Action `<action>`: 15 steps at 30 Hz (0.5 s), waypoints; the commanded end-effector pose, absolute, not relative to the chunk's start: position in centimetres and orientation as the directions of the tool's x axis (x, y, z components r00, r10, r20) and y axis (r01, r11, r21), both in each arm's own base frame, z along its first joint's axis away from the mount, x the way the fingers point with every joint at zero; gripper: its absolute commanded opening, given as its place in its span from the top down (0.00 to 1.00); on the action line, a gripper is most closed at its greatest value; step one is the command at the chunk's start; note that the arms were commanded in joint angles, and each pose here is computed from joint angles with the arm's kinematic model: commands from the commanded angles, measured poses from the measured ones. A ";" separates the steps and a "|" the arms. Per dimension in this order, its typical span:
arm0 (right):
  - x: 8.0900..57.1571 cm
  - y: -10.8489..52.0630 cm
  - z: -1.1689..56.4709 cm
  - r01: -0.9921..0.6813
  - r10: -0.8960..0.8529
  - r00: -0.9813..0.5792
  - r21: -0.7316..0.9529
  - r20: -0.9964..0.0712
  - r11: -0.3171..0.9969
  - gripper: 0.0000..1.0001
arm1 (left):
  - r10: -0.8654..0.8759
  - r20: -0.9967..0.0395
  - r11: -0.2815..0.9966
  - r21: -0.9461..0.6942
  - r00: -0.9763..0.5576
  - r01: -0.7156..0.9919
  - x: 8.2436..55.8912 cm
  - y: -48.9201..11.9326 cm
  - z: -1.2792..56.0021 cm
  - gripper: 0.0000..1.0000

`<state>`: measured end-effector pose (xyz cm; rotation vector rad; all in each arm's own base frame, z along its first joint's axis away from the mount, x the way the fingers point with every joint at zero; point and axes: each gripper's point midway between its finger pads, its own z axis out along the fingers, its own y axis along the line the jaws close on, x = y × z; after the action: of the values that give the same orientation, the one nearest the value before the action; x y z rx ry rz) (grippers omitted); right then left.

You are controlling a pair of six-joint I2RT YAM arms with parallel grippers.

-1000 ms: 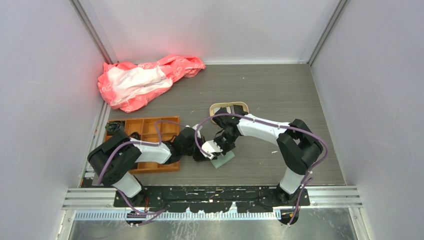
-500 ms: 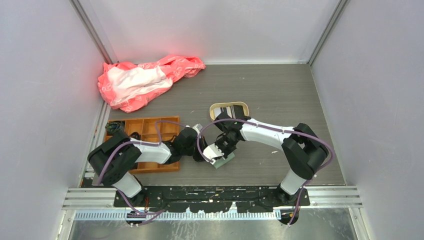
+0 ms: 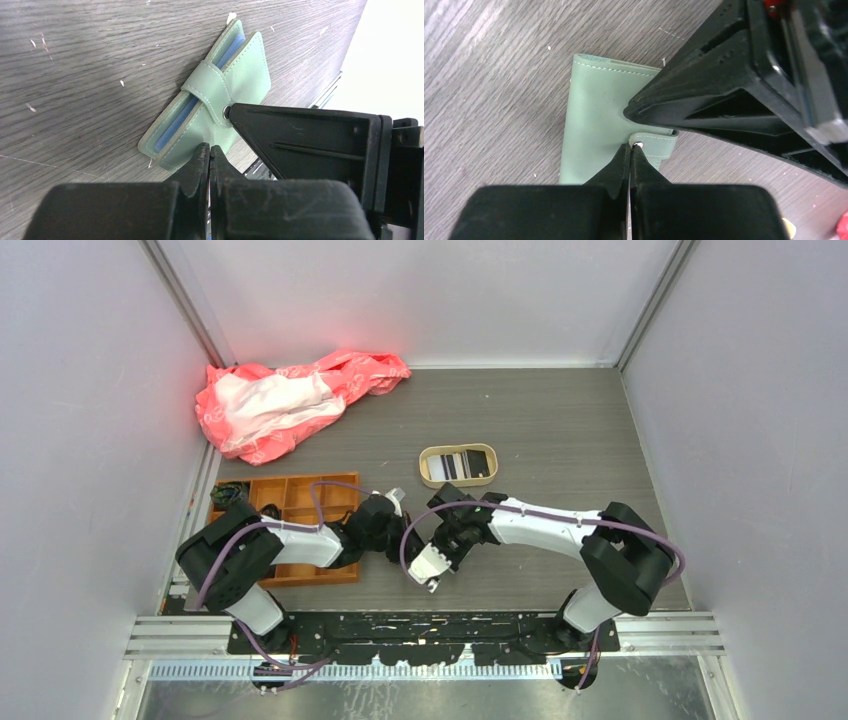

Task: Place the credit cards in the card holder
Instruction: Close the card holder at the center of the board, then reset both arms

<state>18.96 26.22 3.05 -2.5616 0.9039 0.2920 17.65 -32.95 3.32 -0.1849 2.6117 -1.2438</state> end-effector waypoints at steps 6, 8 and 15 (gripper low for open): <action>12.6 21.1 -1.9 -0.633 -0.592 0.740 -0.035 -0.318 -0.773 0.99 | -0.211 -0.167 0.647 -0.763 -0.963 -0.010 17.7 -32.7 2.5 1.00; 13.1 22.1 -1.5 -0.676 -0.625 0.706 -0.055 -0.333 -0.735 0.99 | -0.211 -0.170 0.643 -0.766 -0.963 -0.006 17.7 -32.8 2.7 1.00; 17.5 27.0 6.2 -0.875 -0.731 0.445 -0.078 -0.518 -0.477 0.61 | -0.231 -0.233 0.645 -0.763 -0.945 0.031 18.7 -32.6 4.9 0.87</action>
<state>18.85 26.91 3.48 -2.4981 1.0866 0.3111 17.70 -32.94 3.45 -0.1857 2.6082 -1.2432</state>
